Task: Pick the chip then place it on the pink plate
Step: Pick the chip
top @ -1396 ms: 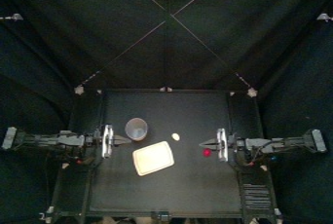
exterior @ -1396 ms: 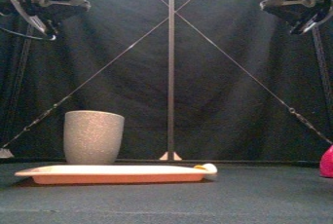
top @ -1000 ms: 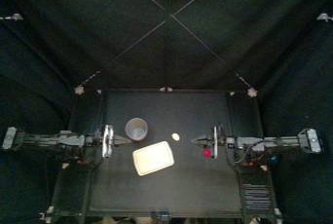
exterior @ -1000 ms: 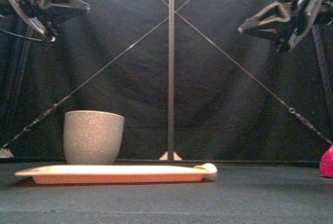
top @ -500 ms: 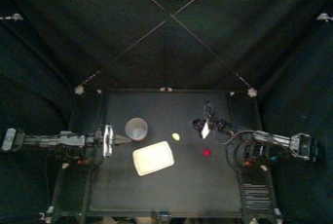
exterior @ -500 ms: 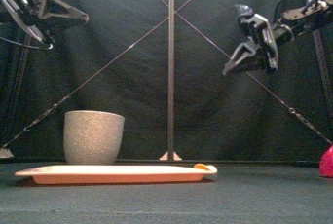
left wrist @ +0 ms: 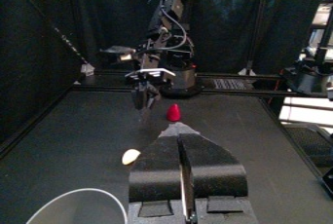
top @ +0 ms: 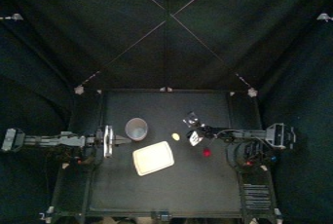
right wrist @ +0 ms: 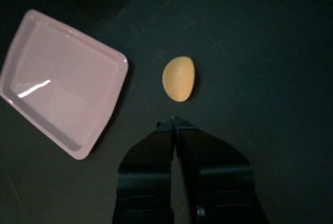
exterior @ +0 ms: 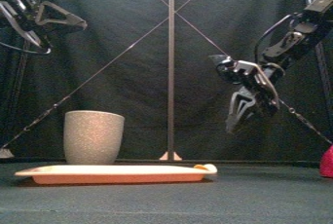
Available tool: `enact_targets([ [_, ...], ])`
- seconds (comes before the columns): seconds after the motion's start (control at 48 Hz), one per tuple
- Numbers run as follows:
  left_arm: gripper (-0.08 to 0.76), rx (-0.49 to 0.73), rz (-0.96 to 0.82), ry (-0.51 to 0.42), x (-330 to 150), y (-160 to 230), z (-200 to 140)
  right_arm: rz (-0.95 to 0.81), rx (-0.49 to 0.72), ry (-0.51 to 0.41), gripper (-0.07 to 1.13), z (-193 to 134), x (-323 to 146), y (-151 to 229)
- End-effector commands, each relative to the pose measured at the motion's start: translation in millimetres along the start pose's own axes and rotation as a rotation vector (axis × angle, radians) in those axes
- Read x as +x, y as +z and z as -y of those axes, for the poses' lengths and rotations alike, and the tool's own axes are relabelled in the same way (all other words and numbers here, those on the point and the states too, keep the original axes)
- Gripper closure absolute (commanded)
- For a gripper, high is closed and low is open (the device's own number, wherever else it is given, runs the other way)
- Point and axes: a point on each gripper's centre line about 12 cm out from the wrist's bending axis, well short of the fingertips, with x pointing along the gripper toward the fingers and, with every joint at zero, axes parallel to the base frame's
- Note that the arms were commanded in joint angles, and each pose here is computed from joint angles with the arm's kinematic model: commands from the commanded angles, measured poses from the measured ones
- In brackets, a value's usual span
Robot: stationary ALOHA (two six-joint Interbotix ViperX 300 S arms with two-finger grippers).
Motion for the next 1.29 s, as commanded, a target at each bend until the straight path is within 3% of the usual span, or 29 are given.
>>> enact_targets([
  [0.021,0.636,0.000,0.011,0.003,2,3,-1,-0.003,0.000,0.005,0.54,-9,15,14],
  [0.167,0.636,0.002,0.000,0.006,0,-1,-1,-0.068,0.010,-0.010,0.30,-14,38,20],
  [0.208,0.636,0.002,-0.002,0.006,0,-2,-1,-0.082,0.013,-0.013,0.28,-14,42,20],
  [0.438,0.635,0.002,-0.005,0.009,0,-3,-2,-0.086,0.029,-0.009,0.29,-18,50,27],
  [1.292,0.636,0.002,-0.008,0.009,-2,-10,-2,-0.136,0.049,-0.095,0.29,17,77,32],
])
